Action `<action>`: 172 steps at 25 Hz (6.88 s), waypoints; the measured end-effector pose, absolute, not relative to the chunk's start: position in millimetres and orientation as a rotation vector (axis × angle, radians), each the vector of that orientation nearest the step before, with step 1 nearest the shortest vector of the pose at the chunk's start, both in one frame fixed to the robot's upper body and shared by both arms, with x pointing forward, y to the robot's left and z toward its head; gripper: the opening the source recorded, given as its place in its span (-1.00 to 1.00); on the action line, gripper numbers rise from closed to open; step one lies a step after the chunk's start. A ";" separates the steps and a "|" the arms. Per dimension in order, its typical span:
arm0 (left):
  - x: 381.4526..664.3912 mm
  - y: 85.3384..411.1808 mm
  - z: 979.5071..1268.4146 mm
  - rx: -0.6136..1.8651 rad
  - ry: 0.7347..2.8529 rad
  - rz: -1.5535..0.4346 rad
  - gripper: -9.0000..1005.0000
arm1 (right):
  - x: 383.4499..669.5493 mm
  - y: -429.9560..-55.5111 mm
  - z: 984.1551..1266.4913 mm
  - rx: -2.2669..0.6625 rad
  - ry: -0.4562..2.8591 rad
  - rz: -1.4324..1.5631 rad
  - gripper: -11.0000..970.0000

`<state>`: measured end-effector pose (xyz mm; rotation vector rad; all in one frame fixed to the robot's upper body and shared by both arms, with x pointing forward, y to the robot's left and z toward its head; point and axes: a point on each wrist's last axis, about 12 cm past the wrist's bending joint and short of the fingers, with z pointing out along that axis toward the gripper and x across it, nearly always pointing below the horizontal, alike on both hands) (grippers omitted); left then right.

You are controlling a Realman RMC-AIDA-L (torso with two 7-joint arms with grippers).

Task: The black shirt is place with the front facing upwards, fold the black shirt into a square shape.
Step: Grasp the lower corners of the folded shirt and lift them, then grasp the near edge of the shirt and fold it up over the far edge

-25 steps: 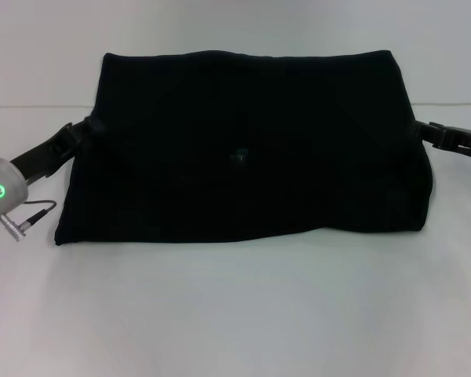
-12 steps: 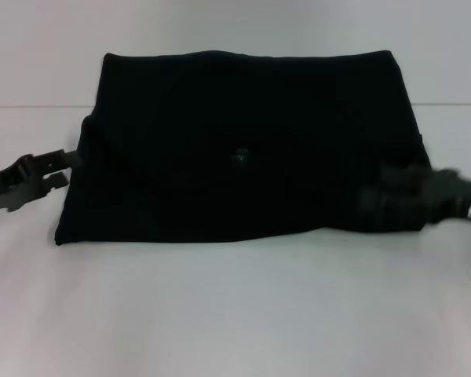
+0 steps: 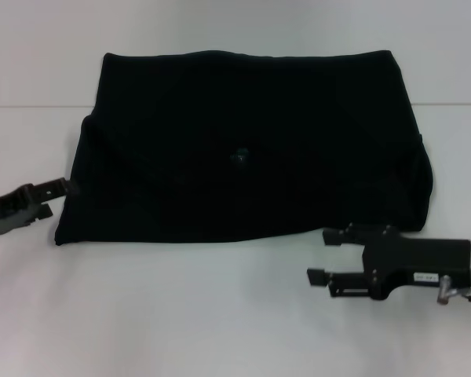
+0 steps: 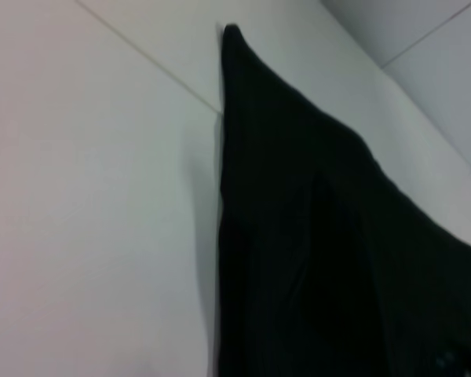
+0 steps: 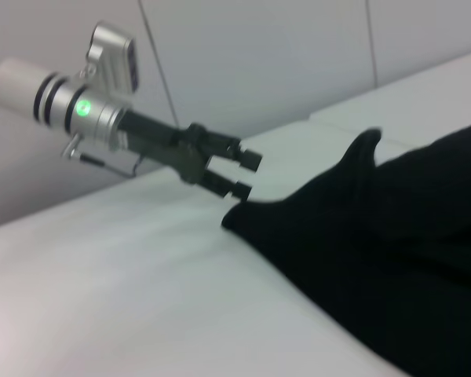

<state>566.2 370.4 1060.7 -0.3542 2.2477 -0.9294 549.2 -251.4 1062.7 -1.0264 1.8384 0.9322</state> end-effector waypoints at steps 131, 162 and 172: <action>495.4 359.0 1091.5 0.315 2.577 -1.480 -0.88 | 535.9 -361.0 1119.7 -0.927 2.832 0.932 -0.95; 614.7 331.8 1128.6 -0.077 2.164 -1.137 -0.80 | 612.4 -377.3 1153.0 0.042 2.260 0.945 -0.95; 631.6 311.0 1120.6 -0.149 2.063 -1.044 -0.78 | 637.5 -355.6 1137.1 0.092 2.172 0.825 -0.89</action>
